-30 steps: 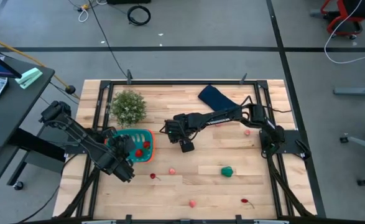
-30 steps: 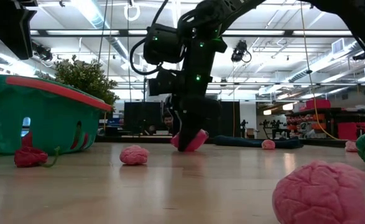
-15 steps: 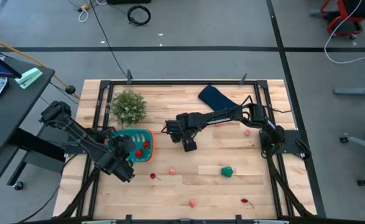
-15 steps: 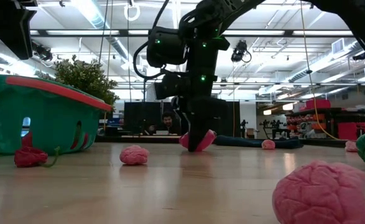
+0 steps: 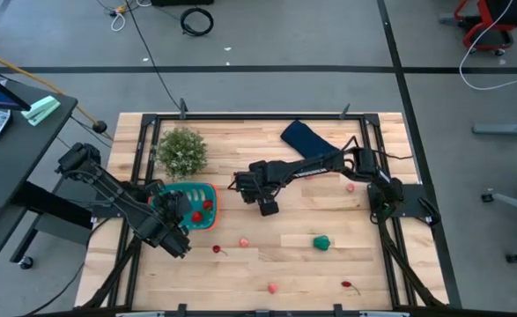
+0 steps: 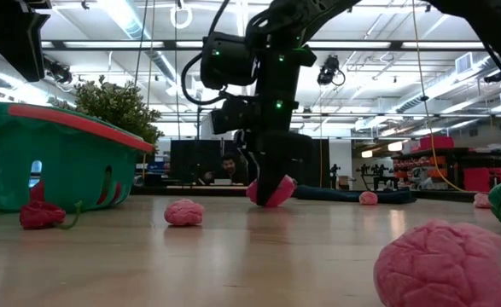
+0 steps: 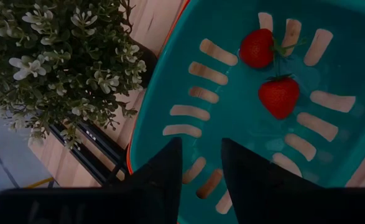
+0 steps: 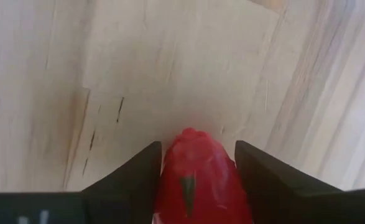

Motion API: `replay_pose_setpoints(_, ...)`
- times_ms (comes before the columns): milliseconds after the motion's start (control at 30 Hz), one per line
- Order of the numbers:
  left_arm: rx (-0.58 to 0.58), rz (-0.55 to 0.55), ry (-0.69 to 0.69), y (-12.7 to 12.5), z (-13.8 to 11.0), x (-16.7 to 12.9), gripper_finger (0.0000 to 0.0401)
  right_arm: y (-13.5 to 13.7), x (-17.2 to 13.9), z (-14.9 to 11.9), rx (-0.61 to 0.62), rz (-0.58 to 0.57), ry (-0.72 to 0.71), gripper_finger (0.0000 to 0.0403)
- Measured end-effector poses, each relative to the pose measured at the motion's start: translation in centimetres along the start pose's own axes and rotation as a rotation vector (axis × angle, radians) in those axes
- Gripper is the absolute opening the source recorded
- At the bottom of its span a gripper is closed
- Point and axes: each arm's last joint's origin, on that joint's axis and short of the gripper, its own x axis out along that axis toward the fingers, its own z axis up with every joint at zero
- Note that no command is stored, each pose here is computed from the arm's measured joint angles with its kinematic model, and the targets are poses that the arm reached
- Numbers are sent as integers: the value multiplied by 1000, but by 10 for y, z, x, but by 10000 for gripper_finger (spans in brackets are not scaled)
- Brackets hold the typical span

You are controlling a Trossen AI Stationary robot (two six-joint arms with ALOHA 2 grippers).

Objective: Pick and placing Produce into tupperware
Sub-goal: Put the dragon fruit into the green basket

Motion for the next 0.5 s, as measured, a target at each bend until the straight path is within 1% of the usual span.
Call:
replay_pose_setpoints(200, 1, 0, 0, 0, 0, 0, 103, 6, -7, 5, -13, -1, -23, 201)
replay_pose_setpoints(333, -5, -9, -4, 0, 1, -2, 81, 8, -25, 20, 6, -18, -109, 198)
replay_pose_setpoints(433, -12, -35, -15, 1, 5, -9, 62, 11, -40, 31, 18, -24, -161, 199)
replay_pose_setpoints(500, -8, -59, -27, 2, 8, -16, 49, 14, -50, 41, 16, -31, -225, 200)
